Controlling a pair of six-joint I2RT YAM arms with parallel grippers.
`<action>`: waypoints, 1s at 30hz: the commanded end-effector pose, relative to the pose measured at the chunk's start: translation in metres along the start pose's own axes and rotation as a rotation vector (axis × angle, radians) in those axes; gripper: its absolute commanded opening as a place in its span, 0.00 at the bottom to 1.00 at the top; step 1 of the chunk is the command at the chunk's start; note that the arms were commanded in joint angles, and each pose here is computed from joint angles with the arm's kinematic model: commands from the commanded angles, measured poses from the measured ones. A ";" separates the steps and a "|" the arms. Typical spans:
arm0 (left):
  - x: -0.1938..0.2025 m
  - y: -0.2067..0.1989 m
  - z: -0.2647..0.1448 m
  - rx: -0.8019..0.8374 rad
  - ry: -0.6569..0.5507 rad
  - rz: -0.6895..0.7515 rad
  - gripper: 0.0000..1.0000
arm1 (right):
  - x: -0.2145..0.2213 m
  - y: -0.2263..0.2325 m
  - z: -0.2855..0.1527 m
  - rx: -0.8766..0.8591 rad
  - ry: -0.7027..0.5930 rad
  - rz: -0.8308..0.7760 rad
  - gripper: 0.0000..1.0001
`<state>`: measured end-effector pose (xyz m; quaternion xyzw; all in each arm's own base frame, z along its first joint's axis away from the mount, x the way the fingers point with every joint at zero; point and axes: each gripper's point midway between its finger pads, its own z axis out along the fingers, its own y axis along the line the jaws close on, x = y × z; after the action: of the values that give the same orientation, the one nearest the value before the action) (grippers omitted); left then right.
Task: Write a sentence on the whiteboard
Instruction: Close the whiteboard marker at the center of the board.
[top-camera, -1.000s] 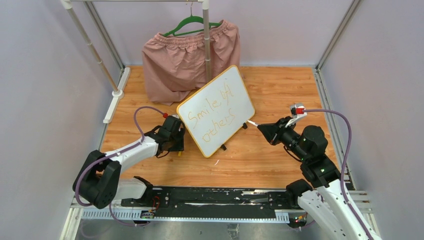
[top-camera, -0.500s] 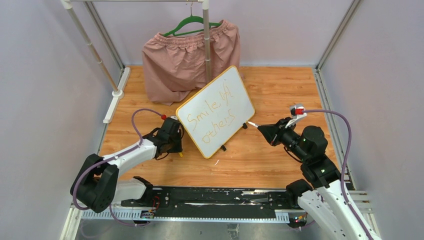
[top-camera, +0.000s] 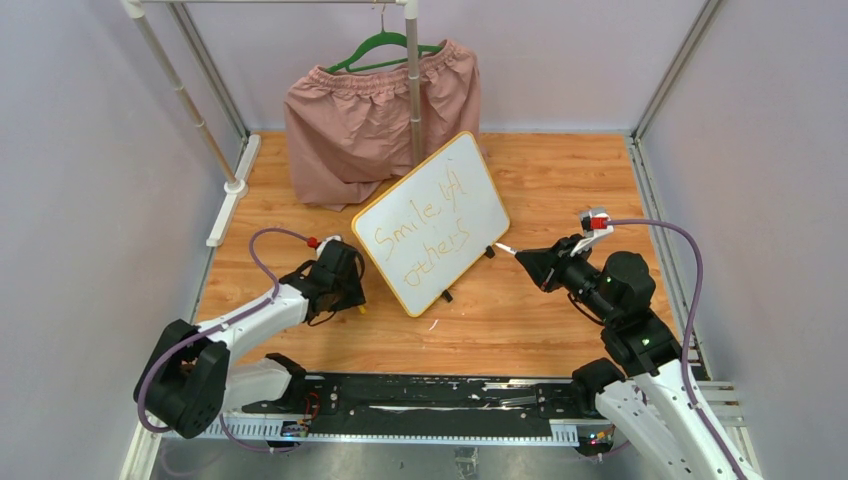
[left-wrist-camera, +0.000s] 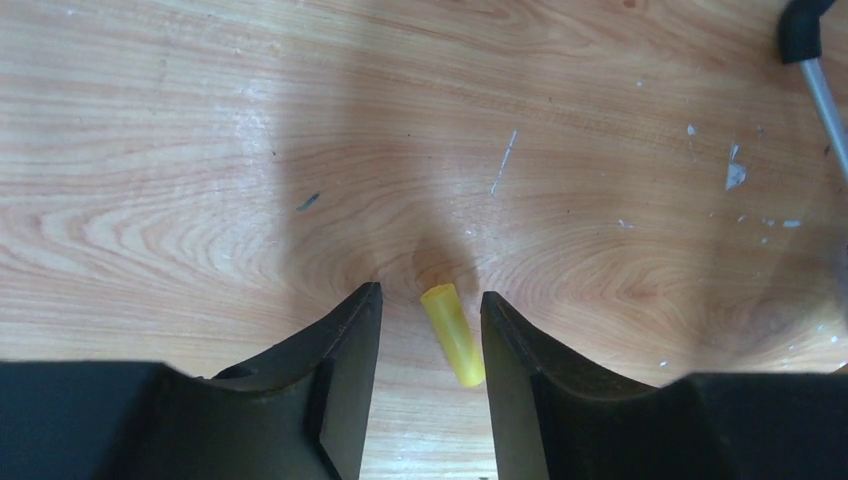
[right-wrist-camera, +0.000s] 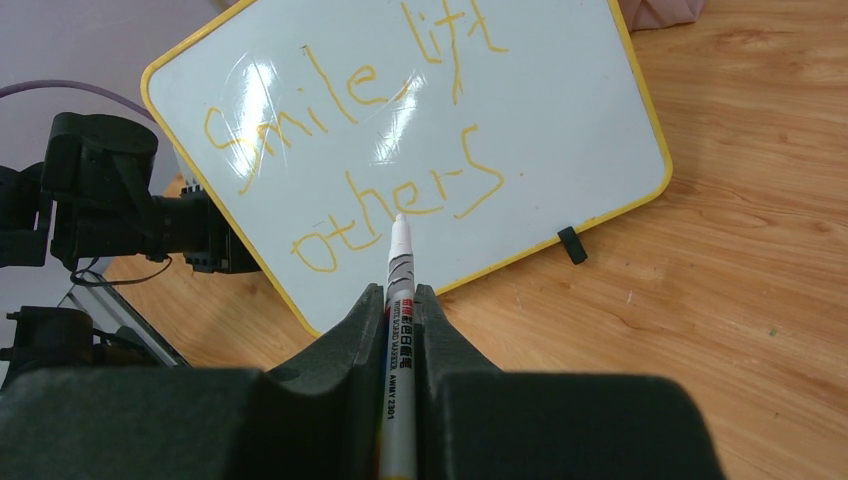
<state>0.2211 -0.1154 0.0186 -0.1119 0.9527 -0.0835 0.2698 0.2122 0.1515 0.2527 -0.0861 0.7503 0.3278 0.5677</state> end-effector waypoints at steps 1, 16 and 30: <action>0.023 0.014 0.004 -0.081 0.069 -0.119 0.45 | -0.008 0.006 -0.002 -0.017 -0.026 0.000 0.00; 0.032 0.025 -0.002 -0.240 0.115 -0.135 0.38 | -0.009 0.006 -0.002 -0.018 -0.033 0.001 0.00; 0.039 0.024 -0.002 -0.252 0.113 -0.127 0.15 | -0.010 0.007 -0.006 -0.017 -0.034 -0.004 0.00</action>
<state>0.2127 -0.1138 0.0138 -0.2027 0.9490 -0.0201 0.2407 0.2103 0.1507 0.2557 -0.0865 0.7462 0.3293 0.5721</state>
